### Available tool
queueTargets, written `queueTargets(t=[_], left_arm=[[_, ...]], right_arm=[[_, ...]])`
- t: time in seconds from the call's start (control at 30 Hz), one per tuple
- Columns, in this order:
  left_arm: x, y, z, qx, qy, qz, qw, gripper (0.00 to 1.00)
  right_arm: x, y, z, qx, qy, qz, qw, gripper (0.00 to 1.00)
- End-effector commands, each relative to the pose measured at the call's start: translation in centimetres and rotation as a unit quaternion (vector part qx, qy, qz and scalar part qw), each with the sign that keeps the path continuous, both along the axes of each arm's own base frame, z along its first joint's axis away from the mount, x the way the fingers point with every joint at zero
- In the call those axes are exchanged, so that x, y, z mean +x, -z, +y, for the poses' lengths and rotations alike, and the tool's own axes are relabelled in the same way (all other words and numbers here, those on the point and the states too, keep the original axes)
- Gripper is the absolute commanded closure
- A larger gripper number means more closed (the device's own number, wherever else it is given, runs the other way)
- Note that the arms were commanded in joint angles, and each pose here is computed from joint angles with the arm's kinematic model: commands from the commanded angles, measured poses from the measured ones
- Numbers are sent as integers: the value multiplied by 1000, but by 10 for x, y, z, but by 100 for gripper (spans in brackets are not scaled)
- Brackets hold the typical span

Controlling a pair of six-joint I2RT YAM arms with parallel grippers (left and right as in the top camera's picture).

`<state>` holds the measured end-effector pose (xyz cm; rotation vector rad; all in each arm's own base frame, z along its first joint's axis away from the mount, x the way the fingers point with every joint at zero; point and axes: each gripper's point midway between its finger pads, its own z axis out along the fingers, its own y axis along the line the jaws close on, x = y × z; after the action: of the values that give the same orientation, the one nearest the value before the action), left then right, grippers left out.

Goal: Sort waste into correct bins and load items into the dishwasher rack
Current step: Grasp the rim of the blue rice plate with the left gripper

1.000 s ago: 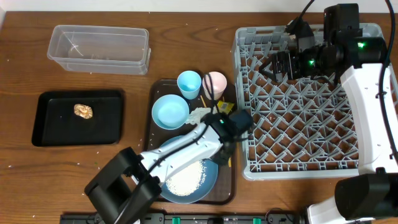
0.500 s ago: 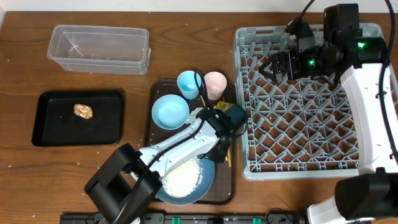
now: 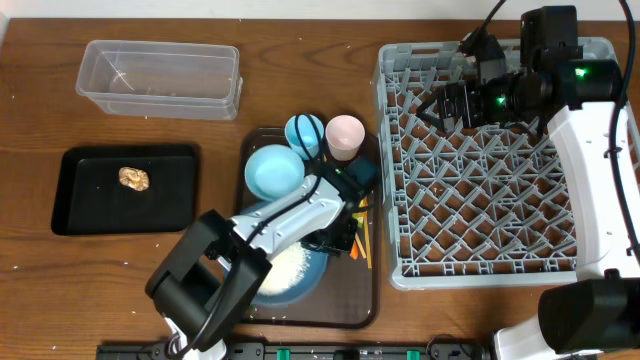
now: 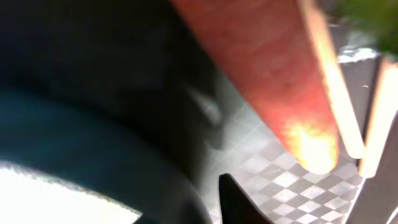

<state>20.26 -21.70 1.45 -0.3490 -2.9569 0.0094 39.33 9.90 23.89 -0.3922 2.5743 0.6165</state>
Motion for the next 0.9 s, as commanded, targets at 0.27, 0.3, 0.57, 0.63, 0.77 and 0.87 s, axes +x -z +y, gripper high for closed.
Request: queueTargets(t=[0.27,0.3,0.57,0.63,0.77,0.87], left_arm=[[0,8,6,10,0,5,1000,94],[0,8,6,10,0,5,1000,94],[-2,-12,10,26,-1,14,1000,94],[-1,-24,10,22,-4,10,1000,94],[-1,-53,9,-3,-16,-15,1000,94],[-3,-76,9,-25,-22,-38,999,94]], right_arm=[[5,-13,0,-9,-5,-29,1000,1],[5,-13,0,-9,-6,-29,1000,1],[7,-14,1,-11,-10,-38,999,1],[8,-14,1,-12,-13,-42,999,1],[10,-16,1,-12,-13,-47,999,1],[11,-16,1,-11,-13,-48,999,1]])
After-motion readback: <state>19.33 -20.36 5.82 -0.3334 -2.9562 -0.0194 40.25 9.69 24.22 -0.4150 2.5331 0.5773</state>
